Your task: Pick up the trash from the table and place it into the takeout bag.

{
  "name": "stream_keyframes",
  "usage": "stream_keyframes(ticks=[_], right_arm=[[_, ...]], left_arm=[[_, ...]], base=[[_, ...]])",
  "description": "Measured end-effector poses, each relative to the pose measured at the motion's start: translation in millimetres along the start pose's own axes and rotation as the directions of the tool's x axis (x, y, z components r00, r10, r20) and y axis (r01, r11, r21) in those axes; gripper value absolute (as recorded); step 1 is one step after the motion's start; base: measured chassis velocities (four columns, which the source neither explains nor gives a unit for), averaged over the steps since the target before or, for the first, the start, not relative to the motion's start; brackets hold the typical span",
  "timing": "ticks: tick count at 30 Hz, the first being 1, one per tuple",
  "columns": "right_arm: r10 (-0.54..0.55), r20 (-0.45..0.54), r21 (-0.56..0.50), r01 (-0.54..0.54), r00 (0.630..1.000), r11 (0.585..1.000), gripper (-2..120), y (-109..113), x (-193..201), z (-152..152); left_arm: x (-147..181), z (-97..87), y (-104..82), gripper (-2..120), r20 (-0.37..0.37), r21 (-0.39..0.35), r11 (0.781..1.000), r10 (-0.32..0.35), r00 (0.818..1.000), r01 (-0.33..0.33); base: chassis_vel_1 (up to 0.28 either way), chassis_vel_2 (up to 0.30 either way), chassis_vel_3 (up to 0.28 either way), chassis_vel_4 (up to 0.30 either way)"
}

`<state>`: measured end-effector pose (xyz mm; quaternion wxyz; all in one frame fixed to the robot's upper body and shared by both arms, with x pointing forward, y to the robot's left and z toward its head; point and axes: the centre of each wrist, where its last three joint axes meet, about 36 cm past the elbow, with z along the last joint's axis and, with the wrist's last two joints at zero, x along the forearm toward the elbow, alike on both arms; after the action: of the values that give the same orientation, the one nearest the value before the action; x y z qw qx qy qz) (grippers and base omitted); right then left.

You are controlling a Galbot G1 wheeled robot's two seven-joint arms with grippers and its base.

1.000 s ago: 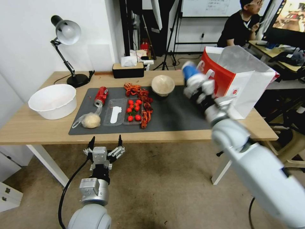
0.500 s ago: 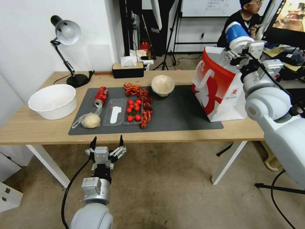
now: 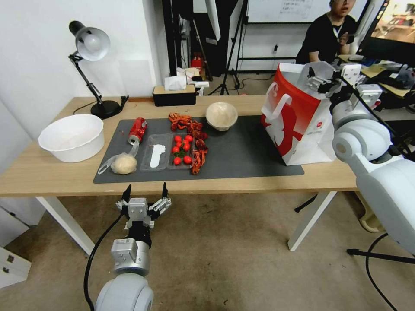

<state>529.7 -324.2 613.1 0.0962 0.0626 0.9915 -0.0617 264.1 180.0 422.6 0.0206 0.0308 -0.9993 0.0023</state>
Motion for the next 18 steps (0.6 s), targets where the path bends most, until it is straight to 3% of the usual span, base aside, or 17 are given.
stream_keyframes(ticks=[18], right_arm=[[-0.060, 0.022, -0.036, 0.061, 0.998, 0.997, 100, 10, 14, -4]], left_arm=[[0, -0.6, 0.1, 100, 0.000, -0.001, 1.000, 0.002, 1.000, -0.002]], base=[[0.000, 0.000, 0.000, 0.000]])
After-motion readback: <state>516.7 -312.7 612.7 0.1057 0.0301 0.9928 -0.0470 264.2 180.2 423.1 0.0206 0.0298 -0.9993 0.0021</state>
